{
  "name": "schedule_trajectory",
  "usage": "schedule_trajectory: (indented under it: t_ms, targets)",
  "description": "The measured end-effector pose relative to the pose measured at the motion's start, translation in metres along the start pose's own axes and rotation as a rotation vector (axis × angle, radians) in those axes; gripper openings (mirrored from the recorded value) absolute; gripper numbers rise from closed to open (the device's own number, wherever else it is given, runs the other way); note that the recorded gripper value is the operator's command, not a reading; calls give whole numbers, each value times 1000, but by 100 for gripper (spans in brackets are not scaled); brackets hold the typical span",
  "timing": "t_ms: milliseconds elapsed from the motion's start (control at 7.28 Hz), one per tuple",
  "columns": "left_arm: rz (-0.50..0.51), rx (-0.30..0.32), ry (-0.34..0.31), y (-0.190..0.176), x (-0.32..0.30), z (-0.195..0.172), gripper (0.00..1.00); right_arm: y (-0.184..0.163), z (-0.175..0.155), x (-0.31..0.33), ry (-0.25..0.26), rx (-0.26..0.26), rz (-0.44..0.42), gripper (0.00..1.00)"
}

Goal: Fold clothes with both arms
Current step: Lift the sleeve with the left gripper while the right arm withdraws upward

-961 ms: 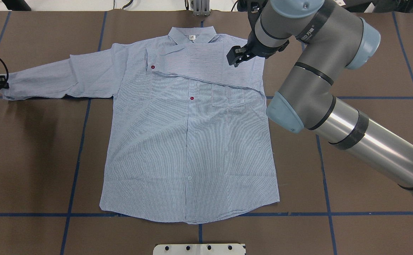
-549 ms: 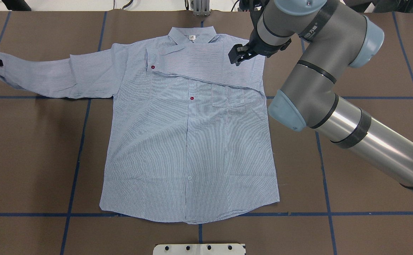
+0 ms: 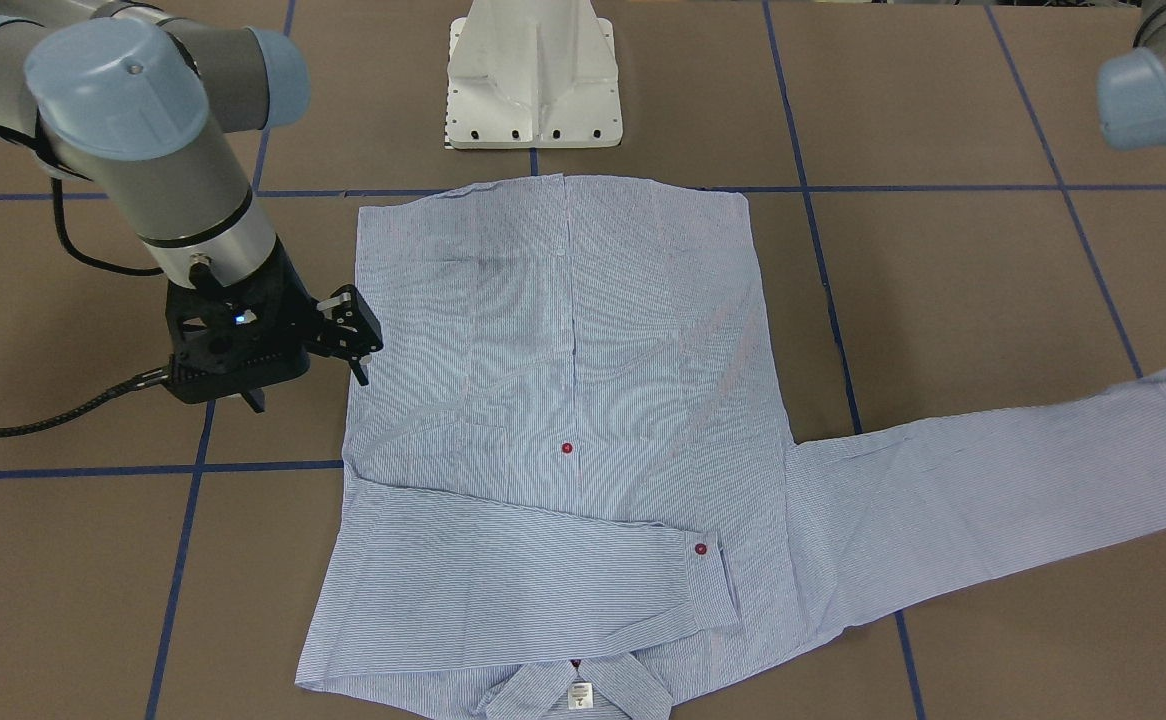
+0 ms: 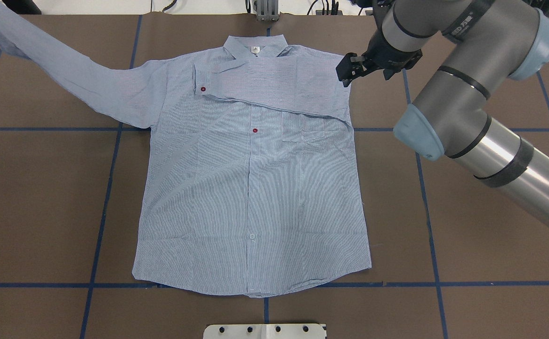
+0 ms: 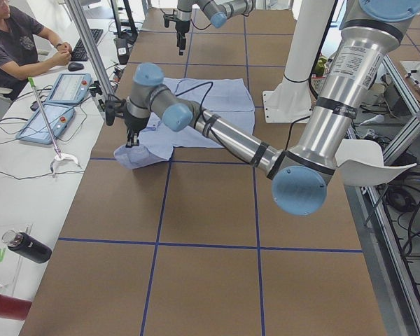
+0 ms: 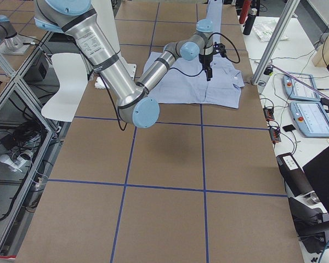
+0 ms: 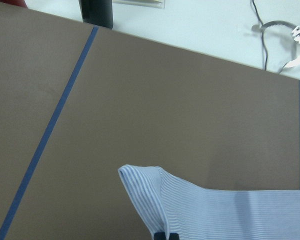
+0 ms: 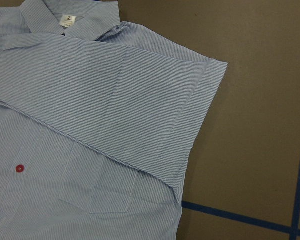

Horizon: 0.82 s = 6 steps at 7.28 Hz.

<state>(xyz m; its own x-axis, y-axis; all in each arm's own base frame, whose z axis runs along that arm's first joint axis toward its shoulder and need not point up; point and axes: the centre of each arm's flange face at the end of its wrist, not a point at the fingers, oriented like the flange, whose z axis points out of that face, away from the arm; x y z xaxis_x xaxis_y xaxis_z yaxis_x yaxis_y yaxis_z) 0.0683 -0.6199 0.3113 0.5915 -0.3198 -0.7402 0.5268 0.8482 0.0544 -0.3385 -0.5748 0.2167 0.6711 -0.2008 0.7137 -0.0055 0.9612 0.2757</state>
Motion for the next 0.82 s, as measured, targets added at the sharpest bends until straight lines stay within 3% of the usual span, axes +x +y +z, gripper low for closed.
schedule_trajectory:
  t_ms: [275, 824]
  targets:
    - [-35, -5, -1, 3, 18, -62, 0, -7, -18, 29, -12, -32, 57, 100]
    - [-64, -35, 32, 13, 30, -82, 0, -18, -39, 63, -28, -48, 119, 100]
